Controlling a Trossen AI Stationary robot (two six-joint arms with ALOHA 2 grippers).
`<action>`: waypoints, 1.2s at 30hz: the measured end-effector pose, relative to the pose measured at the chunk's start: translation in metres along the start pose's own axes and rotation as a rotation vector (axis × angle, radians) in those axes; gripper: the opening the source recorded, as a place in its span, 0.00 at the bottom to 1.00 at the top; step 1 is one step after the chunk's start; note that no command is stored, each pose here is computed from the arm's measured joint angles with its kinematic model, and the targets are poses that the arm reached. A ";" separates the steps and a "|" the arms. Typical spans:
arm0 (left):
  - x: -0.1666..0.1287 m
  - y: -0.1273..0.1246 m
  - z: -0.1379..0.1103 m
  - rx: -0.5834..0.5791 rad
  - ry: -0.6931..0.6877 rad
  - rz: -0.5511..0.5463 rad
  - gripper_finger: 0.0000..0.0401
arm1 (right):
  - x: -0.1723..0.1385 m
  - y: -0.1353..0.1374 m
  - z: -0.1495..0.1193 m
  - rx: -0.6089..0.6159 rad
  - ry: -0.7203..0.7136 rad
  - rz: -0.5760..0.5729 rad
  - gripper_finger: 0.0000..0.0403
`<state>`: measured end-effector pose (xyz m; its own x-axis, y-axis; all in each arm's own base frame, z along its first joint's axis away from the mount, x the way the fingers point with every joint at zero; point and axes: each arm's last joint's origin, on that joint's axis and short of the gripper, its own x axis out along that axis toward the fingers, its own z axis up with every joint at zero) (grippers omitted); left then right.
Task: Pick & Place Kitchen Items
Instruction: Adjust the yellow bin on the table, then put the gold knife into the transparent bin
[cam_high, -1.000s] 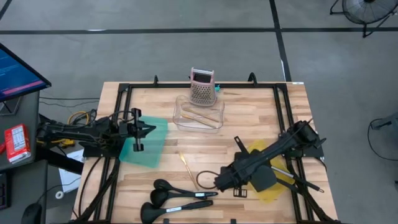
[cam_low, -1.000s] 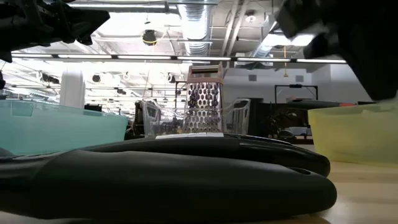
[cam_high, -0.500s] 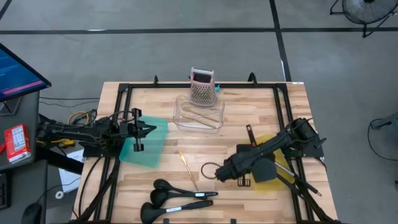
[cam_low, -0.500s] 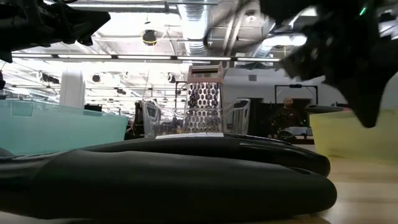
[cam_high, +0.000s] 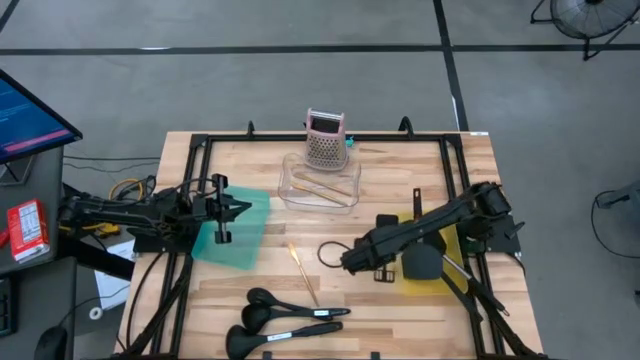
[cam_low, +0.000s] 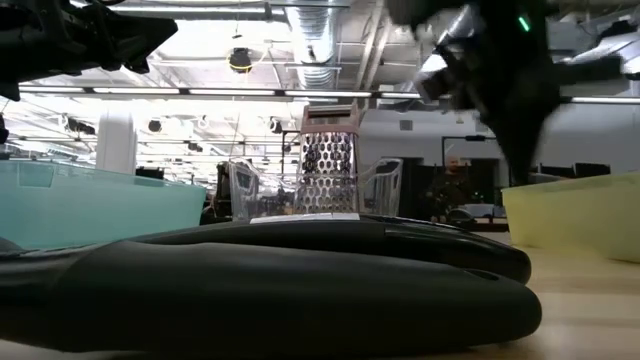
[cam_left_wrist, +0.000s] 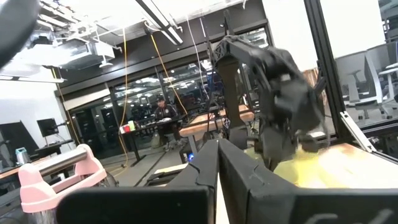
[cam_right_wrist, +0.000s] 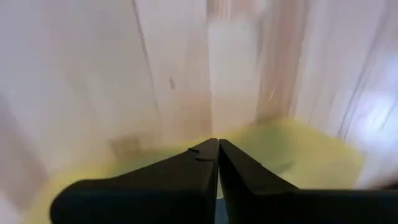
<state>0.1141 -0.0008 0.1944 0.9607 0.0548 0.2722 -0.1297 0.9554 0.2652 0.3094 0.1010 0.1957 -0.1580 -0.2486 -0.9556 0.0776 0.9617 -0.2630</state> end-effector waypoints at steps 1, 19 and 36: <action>0.000 0.000 0.000 0.000 0.000 0.000 0.00 | -0.010 -0.002 0.002 0.034 -0.045 0.010 0.03; 0.001 0.000 0.000 0.000 -0.004 0.001 0.00 | -0.060 0.031 0.084 0.540 -0.596 0.463 0.51; 0.005 -0.002 -0.006 0.004 0.049 -0.016 0.00 | -0.026 0.074 0.150 0.459 -0.382 0.438 0.48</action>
<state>0.1205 -0.0011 0.1892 0.9736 0.0533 0.2222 -0.1146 0.9552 0.2729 0.4668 0.1609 0.1809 0.3288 0.0430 -0.9434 0.4722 0.8576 0.2037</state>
